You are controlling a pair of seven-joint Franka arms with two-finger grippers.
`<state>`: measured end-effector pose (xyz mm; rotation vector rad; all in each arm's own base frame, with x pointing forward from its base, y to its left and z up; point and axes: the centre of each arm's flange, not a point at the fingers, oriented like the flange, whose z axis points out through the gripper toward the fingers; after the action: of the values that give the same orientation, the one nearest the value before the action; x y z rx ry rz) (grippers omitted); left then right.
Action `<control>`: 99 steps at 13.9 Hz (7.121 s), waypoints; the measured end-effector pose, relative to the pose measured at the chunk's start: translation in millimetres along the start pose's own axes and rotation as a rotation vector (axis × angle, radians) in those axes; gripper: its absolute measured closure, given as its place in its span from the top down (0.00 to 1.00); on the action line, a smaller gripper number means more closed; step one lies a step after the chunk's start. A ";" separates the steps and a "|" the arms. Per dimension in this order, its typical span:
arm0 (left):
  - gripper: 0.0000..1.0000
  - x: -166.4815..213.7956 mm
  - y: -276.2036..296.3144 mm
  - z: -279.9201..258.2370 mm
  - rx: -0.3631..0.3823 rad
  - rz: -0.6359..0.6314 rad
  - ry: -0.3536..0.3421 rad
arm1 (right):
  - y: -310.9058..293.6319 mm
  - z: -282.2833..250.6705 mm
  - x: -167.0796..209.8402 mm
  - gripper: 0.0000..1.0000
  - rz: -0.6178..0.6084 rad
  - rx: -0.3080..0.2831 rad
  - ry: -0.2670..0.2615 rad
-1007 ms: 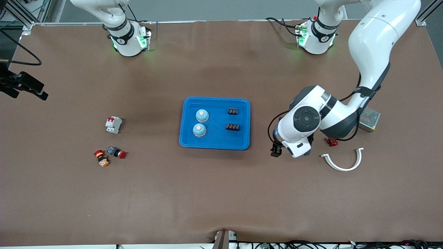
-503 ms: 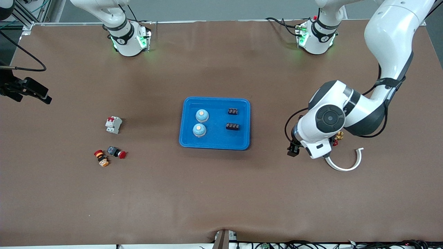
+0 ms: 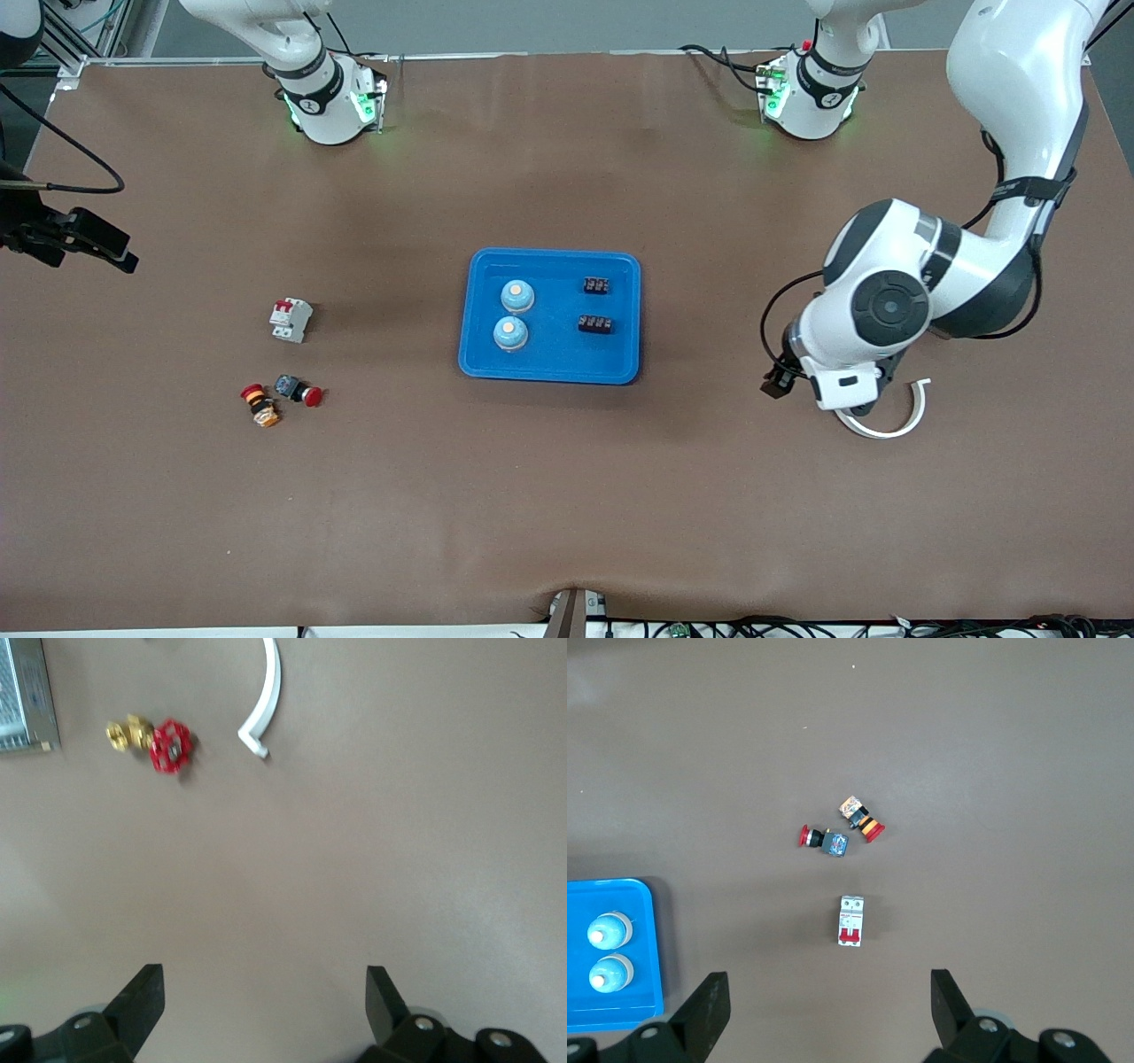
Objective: Place electrolytic capacitor and blue bell in tray
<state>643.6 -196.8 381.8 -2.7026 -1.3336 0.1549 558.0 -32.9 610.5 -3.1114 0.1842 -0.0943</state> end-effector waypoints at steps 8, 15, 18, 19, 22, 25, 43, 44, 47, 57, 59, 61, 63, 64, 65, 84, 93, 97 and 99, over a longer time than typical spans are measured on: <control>1.00 55.8 -53.4 -66.9 -0.019 0.332 0.062 | -7.4 -9.9 0.3 1.00 -0.013 0.001 0.016; 1.00 106.0 -119.2 -132.7 -0.167 0.586 0.033 | -11.5 -10.8 0.0 1.00 -0.020 0.001 0.017; 1.00 103.5 -141.4 -157.7 -0.173 0.655 0.041 | -13.5 -17.1 1.1 1.00 -0.024 0.002 0.034; 1.00 98.4 -144.1 -162.4 -0.168 0.682 0.038 | -15.1 -21.6 1.5 1.00 -0.027 0.002 0.044; 1.00 86.0 -150.6 -174.3 -0.163 0.841 0.042 | -11.0 -23.1 3.5 1.00 -0.020 -0.001 0.045; 1.00 78.9 -152.8 -183.0 -0.174 0.881 0.052 | -4.6 -16.8 7.6 1.00 -0.008 -0.004 0.035; 1.00 66.8 -174.3 -229.0 -0.219 0.880 0.139 | 12.5 5.4 20.3 1.00 0.025 -0.010 -0.011; 1.00 68.7 -176.4 -230.8 -0.221 0.876 0.142 | 12.5 5.4 20.3 1.00 0.025 -0.010 -0.011; 1.00 66.6 -174.6 -230.2 -0.219 0.881 0.141 | 12.5 4.9 20.4 1.00 0.025 -0.010 -0.010; 1.00 52.3 -163.6 -226.0 -0.206 0.950 0.135 | 4.4 4.3 20.2 1.00 0.011 -0.009 -0.009; 1.00 54.3 -164.3 -224.6 -0.203 0.946 0.132 | 3.5 4.3 20.1 1.00 0.010 -0.008 -0.009; 1.00 57.6 -166.8 -223.8 -0.200 0.944 0.128 | 3.5 4.3 20.1 1.00 0.010 -0.008 -0.009; 1.00 58.2 -168.4 -222.4 -0.192 0.957 0.119 | 3.3 4.6 20.2 1.00 0.009 -0.008 -0.009; 1.00 57.2 -169.1 -221.2 -0.185 0.961 0.108 | 3.4 4.6 20.3 1.00 0.009 -0.008 -0.009; 1.00 56.2 -169.8 -220.0 -0.179 0.962 0.097 | 3.3 4.7 20.3 1.00 0.009 -0.008 -0.009; 1.00 57.7 -172.3 -221.4 -0.119 1.006 0.132 | 5.1 2.3 21.2 1.00 0.012 -0.008 0.000; 1.00 55.1 -171.1 -223.1 -0.119 1.011 0.136 | -4.7 6.5 22.2 1.00 -0.004 -0.007 -0.007; 1.00 55.2 -171.2 -223.1 -0.119 1.011 0.136 | -3.2 6.3 22.5 1.00 -0.001 -0.007 -0.006; 1.00 55.2 -171.2 -223.1 -0.119 1.011 0.136 | -1.5 6.0 22.7 1.00 0.002 -0.007 -0.006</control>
<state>575.8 -64.3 626.6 -3.1243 0.1530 -0.0269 581.0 -34.0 605.8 -3.1181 0.1878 -0.0845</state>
